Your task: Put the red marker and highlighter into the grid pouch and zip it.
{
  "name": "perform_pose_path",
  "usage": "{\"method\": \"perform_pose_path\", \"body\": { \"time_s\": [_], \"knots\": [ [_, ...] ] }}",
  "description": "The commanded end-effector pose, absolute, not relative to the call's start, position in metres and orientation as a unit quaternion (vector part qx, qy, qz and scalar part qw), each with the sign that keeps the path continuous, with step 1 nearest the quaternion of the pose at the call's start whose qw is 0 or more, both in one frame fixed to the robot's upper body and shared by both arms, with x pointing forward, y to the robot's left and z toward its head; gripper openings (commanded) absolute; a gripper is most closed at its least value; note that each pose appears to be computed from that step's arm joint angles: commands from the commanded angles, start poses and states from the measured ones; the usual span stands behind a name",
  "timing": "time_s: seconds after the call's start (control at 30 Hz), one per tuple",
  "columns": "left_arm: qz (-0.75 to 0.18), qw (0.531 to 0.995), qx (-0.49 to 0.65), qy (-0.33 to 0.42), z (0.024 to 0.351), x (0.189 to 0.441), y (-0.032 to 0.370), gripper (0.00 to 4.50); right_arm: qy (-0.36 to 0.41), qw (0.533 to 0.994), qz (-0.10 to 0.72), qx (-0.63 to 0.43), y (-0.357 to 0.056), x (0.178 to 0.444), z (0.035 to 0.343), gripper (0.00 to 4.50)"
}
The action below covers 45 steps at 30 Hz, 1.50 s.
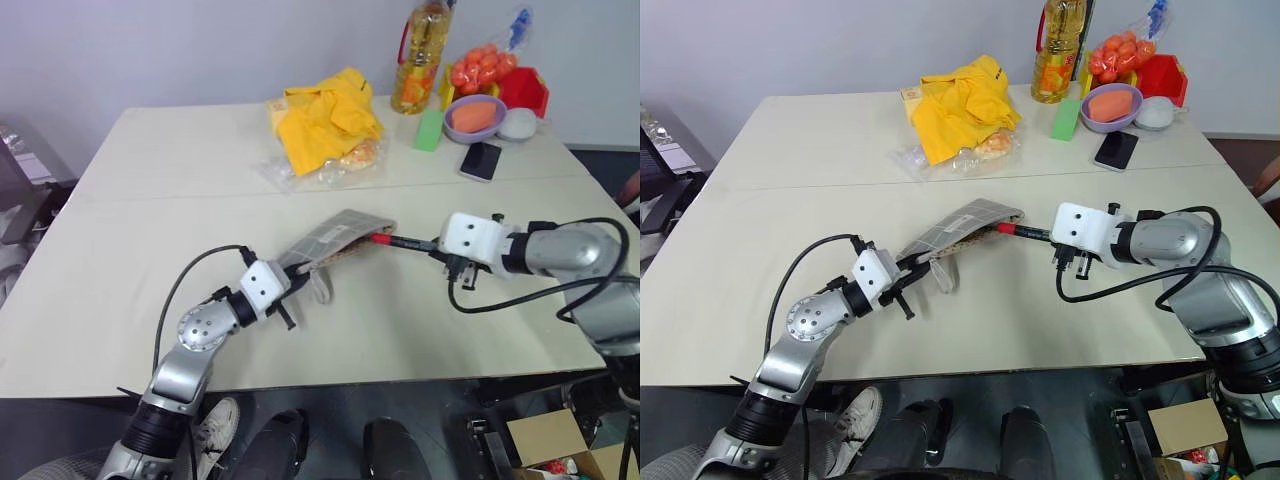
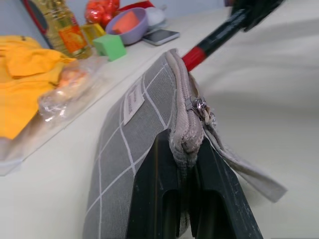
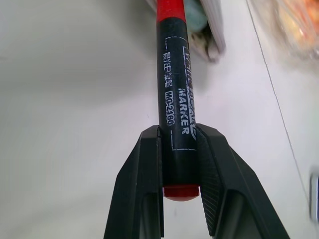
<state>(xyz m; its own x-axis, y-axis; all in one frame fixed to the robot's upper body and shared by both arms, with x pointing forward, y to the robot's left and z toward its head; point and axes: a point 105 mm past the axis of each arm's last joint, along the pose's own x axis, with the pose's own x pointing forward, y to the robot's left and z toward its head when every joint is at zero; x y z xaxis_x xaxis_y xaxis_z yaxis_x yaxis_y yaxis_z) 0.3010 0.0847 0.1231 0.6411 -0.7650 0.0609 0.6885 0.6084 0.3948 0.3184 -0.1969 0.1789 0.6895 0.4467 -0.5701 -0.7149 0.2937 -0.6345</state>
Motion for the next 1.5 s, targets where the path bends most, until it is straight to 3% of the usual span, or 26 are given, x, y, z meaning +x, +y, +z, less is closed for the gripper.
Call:
{"method": "perform_pose_path", "body": {
  "time_s": [0.03,0.23,0.7,0.93,1.23,1.27,1.4,1.43,1.5],
  "knots": [
    [-0.398,0.894,0.162,-0.130,0.134,0.303,0.089,0.00,0.104,0.792,0.387,-0.462,-0.185,0.308,0.199,0.40],
    [-0.402,0.893,0.157,-0.130,0.133,0.303,0.086,0.00,0.094,0.785,0.439,-0.428,-0.163,0.292,0.198,0.40],
    [-0.423,0.884,0.149,-0.135,0.133,0.293,0.074,0.00,0.096,0.782,0.412,-0.458,-0.163,0.314,0.189,0.40],
    [-0.450,0.868,0.153,-0.145,0.138,0.286,0.060,0.00,0.073,0.735,0.433,-0.516,-0.150,0.318,0.183,0.40],
    [-0.469,0.857,0.154,-0.146,0.138,0.284,0.051,0.00,0.047,0.724,0.441,-0.529,-0.132,0.324,0.190,0.40],
    [-0.468,0.858,0.154,-0.145,0.137,0.284,0.051,0.00,0.045,0.725,0.439,-0.529,-0.132,0.324,0.192,1.46],
    [-0.462,0.863,0.151,-0.141,0.137,0.286,0.053,0.00,0.027,0.740,0.422,-0.524,-0.138,0.324,0.206,3.53],
    [-0.458,0.865,0.147,-0.141,0.138,0.288,0.054,0.00,0.024,0.748,0.417,-0.516,-0.141,0.324,0.211,3.96],
    [-0.444,0.875,0.127,-0.143,0.142,0.293,0.055,0.00,0.009,0.789,0.413,-0.455,-0.147,0.321,0.229,3.96]
  ]
}}
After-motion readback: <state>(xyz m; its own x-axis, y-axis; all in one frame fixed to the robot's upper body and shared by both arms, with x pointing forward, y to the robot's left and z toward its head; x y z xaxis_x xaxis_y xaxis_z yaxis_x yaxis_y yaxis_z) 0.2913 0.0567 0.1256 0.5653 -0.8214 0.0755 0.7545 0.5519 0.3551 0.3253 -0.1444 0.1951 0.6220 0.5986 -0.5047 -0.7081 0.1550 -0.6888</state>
